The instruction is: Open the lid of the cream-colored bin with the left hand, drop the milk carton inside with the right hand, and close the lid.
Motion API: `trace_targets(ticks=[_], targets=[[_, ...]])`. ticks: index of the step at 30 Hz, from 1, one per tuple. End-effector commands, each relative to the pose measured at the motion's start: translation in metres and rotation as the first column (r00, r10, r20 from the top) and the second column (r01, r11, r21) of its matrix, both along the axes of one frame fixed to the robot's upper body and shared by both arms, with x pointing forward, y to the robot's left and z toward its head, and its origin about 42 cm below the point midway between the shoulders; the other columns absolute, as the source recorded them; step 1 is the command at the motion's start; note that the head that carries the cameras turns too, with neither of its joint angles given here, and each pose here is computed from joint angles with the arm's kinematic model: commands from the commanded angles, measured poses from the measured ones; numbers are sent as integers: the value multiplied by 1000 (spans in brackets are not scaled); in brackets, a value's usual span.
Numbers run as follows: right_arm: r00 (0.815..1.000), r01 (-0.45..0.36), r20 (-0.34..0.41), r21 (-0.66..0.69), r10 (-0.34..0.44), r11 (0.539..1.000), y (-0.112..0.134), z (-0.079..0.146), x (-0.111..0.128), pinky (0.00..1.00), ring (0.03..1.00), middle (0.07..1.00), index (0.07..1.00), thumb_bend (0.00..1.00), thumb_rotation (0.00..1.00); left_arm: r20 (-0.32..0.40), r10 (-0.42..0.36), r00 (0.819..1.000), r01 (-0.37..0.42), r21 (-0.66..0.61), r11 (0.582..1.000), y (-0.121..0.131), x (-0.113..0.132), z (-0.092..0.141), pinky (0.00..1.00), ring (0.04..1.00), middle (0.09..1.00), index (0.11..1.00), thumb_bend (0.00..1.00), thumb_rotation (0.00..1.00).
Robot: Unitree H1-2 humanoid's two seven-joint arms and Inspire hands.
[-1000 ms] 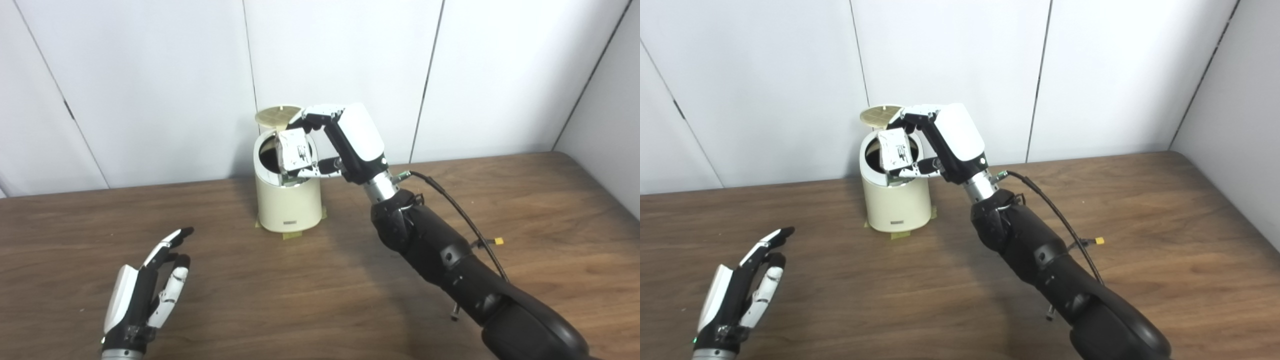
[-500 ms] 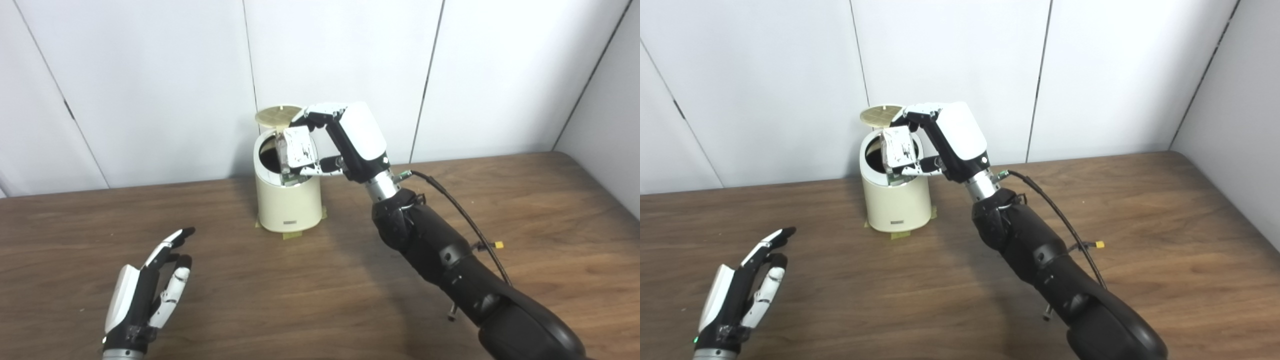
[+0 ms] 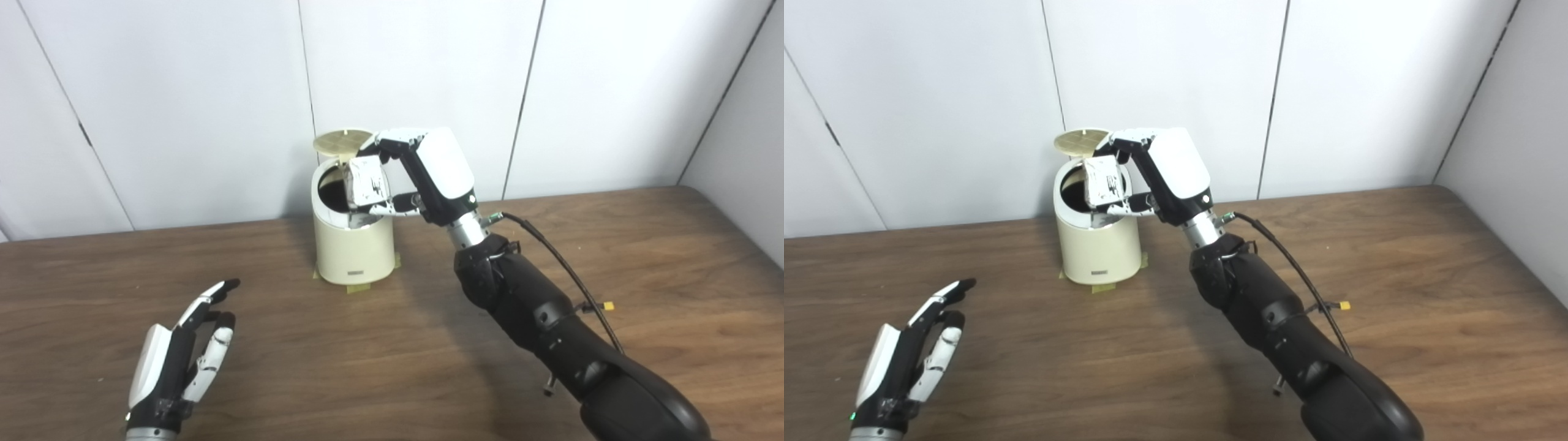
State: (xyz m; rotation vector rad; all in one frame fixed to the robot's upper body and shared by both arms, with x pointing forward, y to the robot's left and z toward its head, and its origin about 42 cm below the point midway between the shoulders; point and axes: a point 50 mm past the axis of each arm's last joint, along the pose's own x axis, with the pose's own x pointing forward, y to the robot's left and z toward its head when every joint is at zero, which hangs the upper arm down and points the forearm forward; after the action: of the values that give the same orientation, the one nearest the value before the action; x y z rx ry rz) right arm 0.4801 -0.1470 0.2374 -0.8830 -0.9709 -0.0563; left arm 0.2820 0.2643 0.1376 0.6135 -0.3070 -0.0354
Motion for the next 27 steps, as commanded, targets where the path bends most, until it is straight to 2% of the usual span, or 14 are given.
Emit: trace_targets(ticks=[1, 15, 17, 18, 19, 20, 21, 24, 27], targets=[[995, -14, 102, 62, 7, 998, 3, 35, 6, 363, 432, 462, 500, 519, 0, 24, -7, 1000, 7, -21, 1000, -9, -3, -3, 783, 865, 879, 857, 375, 1000], [997, -25, 80, 32, 23, 999, 3, 31, 7, 414, 460, 478, 479, 521, 0, 27, -7, 1000, 7, -13, 1000, -8, -3, -3, 784, 864, 880, 861, 371, 1000], [997, -21, 75, 12, 20, 1000, 4, 30, 6, 437, 492, 486, 486, 528, 0, 25, -6, 1000, 7, -13, 1000, -8, -3, -3, 785, 864, 880, 860, 376, 999], [998, -19, 64, 2, 19, 1000, 5, 29, 6, 464, 534, 550, 490, 525, 81, 25, -6, 1000, 7, -12, 1000, -8, -3, -3, 787, 865, 881, 860, 383, 999], [998, -18, 56, -3, 18, 1000, 5, 29, 6, 509, 600, 625, 598, 747, 107, 25, -6, 1000, 7, -11, 1000, -8, -3, -3, 785, 864, 880, 859, 381, 999], [999, -17, 45, -10, 18, 1000, 5, 28, 6, 533, 634, 663, 654, 861, 121, 25, -6, 1000, 6, -11, 1000, -9, -3, -3, 784, 863, 880, 859, 381, 1000], [999, -19, 38, -20, 20, 1000, 5, 27, 6, 606, 716, 751, 758, 953, 153, 25, -5, 1000, 6, -11, 1000, -9, -3, -3, 782, 863, 878, 858, 382, 999], [999, -19, 29, -42, 20, 999, 5, 26, 5, 827, 894, 929, 925, 996, 196, 25, -6, 1000, 6, -10, 1000, -9, -3, -3, 784, 863, 878, 856, 379, 999], [1000, -15, 25, -46, 16, 999, 5, 27, 4, 878, 926, 959, 953, 995, 199, 26, -7, 1000, 7, -7, 1000, -9, -3, -4, 780, 859, 877, 856, 382, 1000]])
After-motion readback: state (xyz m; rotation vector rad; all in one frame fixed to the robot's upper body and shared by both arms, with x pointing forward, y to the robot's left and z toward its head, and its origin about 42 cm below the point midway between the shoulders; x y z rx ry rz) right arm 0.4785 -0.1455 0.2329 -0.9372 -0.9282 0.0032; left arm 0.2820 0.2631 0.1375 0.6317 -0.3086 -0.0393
